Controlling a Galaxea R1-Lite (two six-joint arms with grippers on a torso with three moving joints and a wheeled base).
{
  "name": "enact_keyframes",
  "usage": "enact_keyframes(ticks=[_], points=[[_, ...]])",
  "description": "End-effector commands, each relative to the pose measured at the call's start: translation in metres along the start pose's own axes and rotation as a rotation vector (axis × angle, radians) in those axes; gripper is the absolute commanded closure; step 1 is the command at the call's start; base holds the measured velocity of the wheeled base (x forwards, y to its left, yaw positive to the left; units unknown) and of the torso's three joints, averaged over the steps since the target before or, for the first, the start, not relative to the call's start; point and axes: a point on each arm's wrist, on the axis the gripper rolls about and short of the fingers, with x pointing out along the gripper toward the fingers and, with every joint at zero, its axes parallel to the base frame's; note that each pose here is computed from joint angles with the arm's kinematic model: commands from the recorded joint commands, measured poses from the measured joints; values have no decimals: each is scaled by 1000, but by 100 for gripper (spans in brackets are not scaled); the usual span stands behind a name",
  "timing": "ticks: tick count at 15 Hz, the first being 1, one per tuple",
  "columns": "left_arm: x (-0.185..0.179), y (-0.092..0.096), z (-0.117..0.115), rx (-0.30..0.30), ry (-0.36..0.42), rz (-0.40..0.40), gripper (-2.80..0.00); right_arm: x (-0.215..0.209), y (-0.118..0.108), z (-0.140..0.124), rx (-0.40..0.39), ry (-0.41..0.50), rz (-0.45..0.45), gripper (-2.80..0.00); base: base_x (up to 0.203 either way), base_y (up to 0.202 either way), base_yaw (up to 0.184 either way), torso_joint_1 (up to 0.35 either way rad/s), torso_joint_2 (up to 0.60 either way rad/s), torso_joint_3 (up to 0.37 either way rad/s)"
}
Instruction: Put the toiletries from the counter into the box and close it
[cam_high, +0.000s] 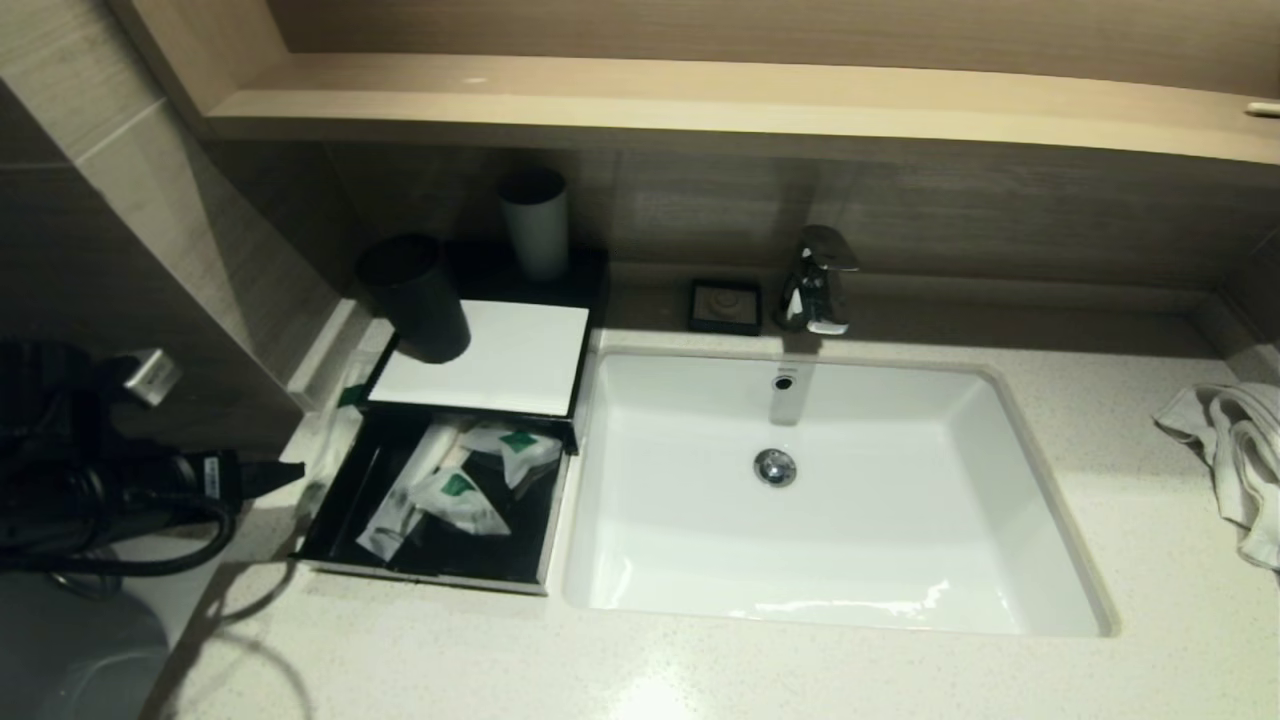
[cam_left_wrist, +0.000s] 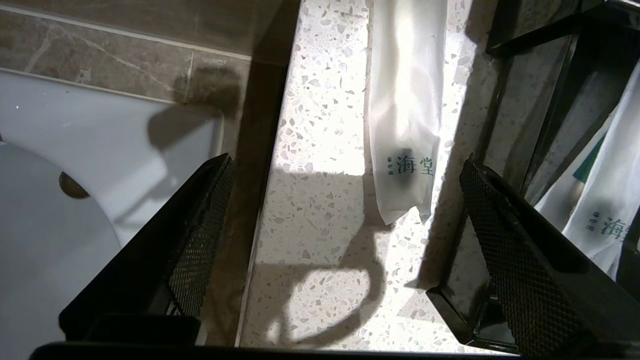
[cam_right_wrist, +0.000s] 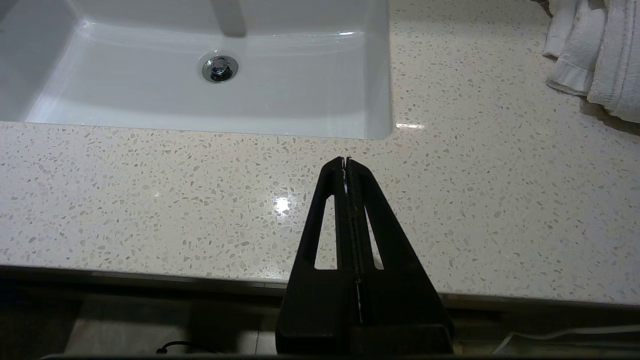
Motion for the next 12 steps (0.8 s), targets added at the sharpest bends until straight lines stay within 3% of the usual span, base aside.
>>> enact_keyframes(ticks=[1,12], points=[[4,1,-1,-1,9,-11,-280,0,0,0,-1,0,-1,0,0,0,0,0,0,0],[18,4,-6,15,51,-18,-280,0,0,0,-1,0,0,0,0,0,0,0,0,0]])
